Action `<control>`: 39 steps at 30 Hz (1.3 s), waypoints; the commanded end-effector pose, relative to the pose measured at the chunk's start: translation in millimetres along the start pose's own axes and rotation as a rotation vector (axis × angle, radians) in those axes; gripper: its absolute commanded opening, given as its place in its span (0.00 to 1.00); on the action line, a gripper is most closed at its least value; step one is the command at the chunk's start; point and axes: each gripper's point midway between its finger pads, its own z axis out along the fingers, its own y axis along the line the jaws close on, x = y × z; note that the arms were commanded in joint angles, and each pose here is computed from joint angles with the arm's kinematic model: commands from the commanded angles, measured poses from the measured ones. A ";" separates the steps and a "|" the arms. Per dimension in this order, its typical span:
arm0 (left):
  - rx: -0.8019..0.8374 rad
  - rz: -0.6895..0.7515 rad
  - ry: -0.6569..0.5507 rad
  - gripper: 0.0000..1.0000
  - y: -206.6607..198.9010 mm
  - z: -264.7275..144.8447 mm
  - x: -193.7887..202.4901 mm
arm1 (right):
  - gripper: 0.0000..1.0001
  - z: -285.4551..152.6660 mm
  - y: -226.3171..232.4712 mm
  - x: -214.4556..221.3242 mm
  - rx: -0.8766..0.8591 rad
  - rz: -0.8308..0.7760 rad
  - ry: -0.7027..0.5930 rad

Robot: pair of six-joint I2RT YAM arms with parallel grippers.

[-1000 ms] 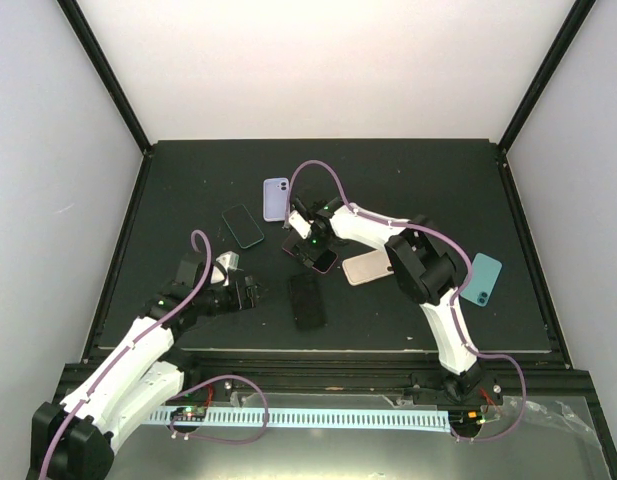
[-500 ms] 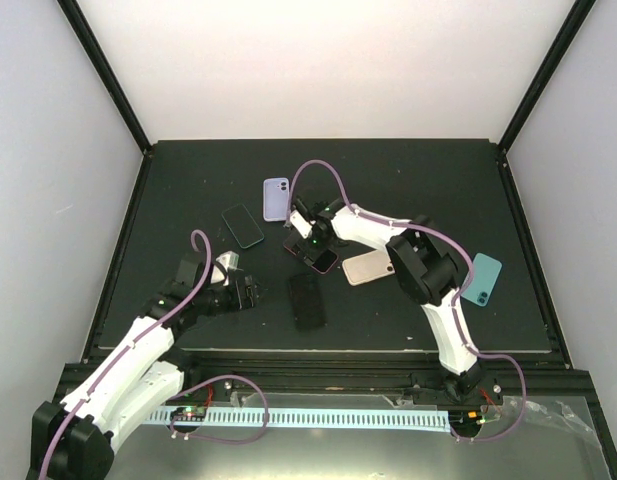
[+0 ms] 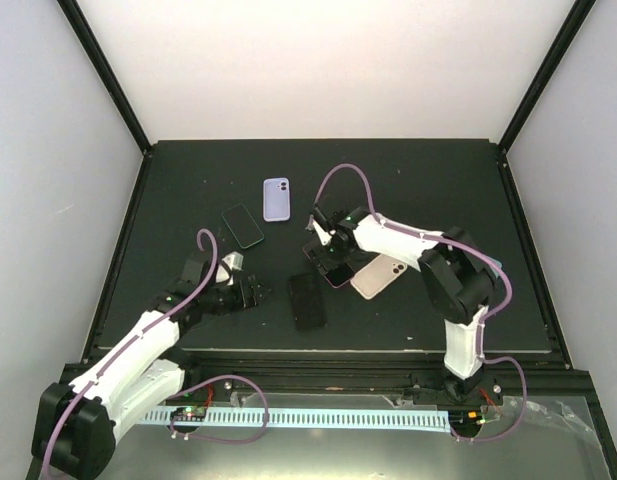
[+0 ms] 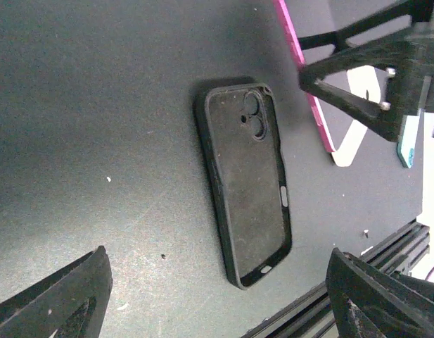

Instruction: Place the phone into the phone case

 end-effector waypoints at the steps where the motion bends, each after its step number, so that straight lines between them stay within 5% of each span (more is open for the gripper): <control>1: 0.063 -0.004 0.001 0.85 -11.0 3.9 -3.1 | 0.63 -33.5 6.2 -4.7 -0.037 0.141 -0.086; 20: 0.085 -0.011 0.005 0.81 -16.5 -2.6 -5.2 | 0.60 -56.9 118.4 10.2 -0.505 0.433 -0.198; 39: 0.088 -0.015 -0.004 0.78 -16.9 -4.6 -5.9 | 0.59 -3.0 111.5 41.3 -0.408 0.546 -0.092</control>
